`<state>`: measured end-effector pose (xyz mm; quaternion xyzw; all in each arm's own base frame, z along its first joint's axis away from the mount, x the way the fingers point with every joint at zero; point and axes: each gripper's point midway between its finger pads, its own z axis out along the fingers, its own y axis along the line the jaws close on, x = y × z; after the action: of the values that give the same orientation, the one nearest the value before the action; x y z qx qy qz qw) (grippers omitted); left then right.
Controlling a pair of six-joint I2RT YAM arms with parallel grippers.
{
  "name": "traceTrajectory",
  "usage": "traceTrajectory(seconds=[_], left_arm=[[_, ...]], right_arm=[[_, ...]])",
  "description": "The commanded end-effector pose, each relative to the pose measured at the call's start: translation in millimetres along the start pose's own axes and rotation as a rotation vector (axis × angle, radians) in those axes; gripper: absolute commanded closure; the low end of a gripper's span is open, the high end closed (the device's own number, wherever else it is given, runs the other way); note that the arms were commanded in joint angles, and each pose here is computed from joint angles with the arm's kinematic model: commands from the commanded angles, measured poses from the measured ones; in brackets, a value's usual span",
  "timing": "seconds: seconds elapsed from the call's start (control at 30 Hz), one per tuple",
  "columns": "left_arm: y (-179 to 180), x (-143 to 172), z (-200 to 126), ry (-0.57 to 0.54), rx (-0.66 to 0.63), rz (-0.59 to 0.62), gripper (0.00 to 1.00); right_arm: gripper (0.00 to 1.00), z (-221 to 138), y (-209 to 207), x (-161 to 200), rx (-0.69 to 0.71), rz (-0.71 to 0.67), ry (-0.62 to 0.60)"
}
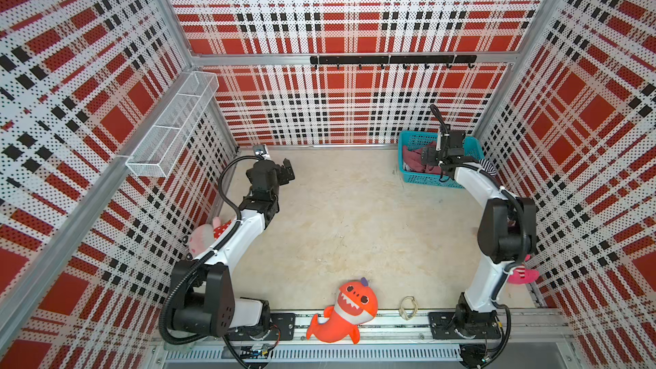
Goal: Fold and stack tank tops
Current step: Pick up the tank top from the basket.
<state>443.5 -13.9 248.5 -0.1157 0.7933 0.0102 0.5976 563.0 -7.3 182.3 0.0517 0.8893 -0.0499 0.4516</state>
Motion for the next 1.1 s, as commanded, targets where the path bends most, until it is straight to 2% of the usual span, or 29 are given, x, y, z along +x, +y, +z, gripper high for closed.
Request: traceTrajectory(seconds=[0.0, 0.23, 0.33, 0.37, 0.43, 0.47, 0.6, 0.83, 0.97, 1.07], left_arm=[[-11, -7, -1, -0.002, 0.044, -0.006, 0.02], [-8, -10, -5, -0.016, 0.035, -0.010, 0.02], [-8, -11, -5, -0.017, 0.034, -0.010, 0.02], [-8, -10, -5, -0.017, 0.033, -0.009, 0.02], [-7, -10, -4, -0.015, 0.032, -0.006, 0.02], [-7, -9, -4, -0.012, 0.032, -0.004, 0.02], [-6, -6, -2, -0.003, 0.029, -0.001, 0.02], [-19, -7, -3, -0.002, 0.107, -0.018, 0.02], [-24, -8, -6, -0.006, 0.122, -0.013, 0.02], [-30, -14, -10, -0.022, 0.164, -0.022, 0.02]], right_arm=[[0.00, 23, 0, 12, -0.019, 0.037, 0.065], [0.00, 65, 1, 44, -0.025, 0.106, 0.145], [0.08, 75, 3, 54, -0.025, 0.121, 0.161], [0.22, 77, 4, 54, -0.034, 0.127, 0.164], [0.93, 77, 5, 52, -0.092, 0.173, 0.195], [1.00, 75, 1, 46, -0.112, 0.214, 0.199], [1.00, 41, -9, 0, -0.115, 0.234, 0.058], [1.00, -62, -16, -85, -0.158, 0.195, -0.182], [1.00, -130, -11, -117, -0.217, 0.175, -0.304], [1.00, -175, 9, -128, -0.303, 0.133, -0.354]])
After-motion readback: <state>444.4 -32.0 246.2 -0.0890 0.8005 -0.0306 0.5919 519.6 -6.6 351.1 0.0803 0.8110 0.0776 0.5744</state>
